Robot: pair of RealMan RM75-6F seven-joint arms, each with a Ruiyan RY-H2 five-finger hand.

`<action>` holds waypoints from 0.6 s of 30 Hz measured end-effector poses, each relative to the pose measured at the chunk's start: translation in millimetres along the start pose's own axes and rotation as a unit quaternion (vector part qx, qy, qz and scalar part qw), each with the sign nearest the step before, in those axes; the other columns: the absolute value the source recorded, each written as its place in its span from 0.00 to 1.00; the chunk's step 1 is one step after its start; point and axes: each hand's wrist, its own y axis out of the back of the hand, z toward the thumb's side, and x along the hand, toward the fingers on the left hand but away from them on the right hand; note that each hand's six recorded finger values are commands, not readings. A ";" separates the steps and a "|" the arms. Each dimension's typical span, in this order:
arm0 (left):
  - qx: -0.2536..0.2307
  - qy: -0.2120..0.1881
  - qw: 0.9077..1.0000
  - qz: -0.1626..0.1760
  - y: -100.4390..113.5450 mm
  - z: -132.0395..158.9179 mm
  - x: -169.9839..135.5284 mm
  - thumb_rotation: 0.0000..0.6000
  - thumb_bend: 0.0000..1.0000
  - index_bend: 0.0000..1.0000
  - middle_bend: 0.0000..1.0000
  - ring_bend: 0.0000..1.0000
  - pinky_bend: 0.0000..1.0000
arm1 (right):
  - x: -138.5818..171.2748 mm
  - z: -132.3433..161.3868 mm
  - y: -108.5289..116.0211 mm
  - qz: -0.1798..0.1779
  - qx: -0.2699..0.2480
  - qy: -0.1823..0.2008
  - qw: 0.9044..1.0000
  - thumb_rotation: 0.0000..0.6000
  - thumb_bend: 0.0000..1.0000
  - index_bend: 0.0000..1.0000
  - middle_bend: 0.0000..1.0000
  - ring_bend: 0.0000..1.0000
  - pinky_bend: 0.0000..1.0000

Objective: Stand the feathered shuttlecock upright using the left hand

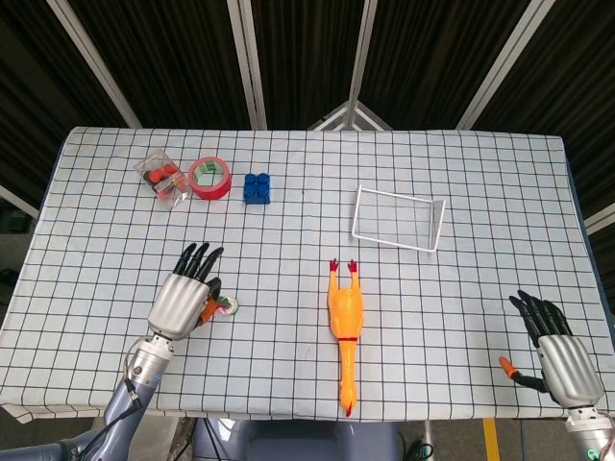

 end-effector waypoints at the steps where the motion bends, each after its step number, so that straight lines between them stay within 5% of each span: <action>1: 0.000 0.000 1.000 -0.001 -1.2 0.1 -0.2 1.00 0.58 0.60 0.08 0.00 0.00 | 0.0 0.0 0.0 0.000 0.000 0.000 1.000 1.00 0.34 0.00 0.00 0.00 0.00; 5: 0.000 -0.002 1.000 -0.003 -1.8 1.4 -0.8 1.00 0.45 0.47 0.03 0.00 0.00 | 0.1 -0.1 0.0 0.000 0.000 0.000 1.000 1.00 0.34 0.00 0.00 0.00 0.00; 11: -0.015 -0.004 1.000 -0.002 1.5 2.1 -4.1 1.00 0.18 0.03 0.00 0.00 0.00 | 0.1 -0.3 0.1 0.000 0.001 0.000 1.000 1.00 0.34 0.00 0.00 0.00 0.00; 18: -0.053 -0.003 0.998 0.026 21.7 -3.8 -15.1 1.00 0.17 0.00 0.00 0.00 0.00 | 0.3 -0.8 -0.3 0.002 0.002 -0.001 1.000 1.00 0.34 0.00 0.00 0.00 0.00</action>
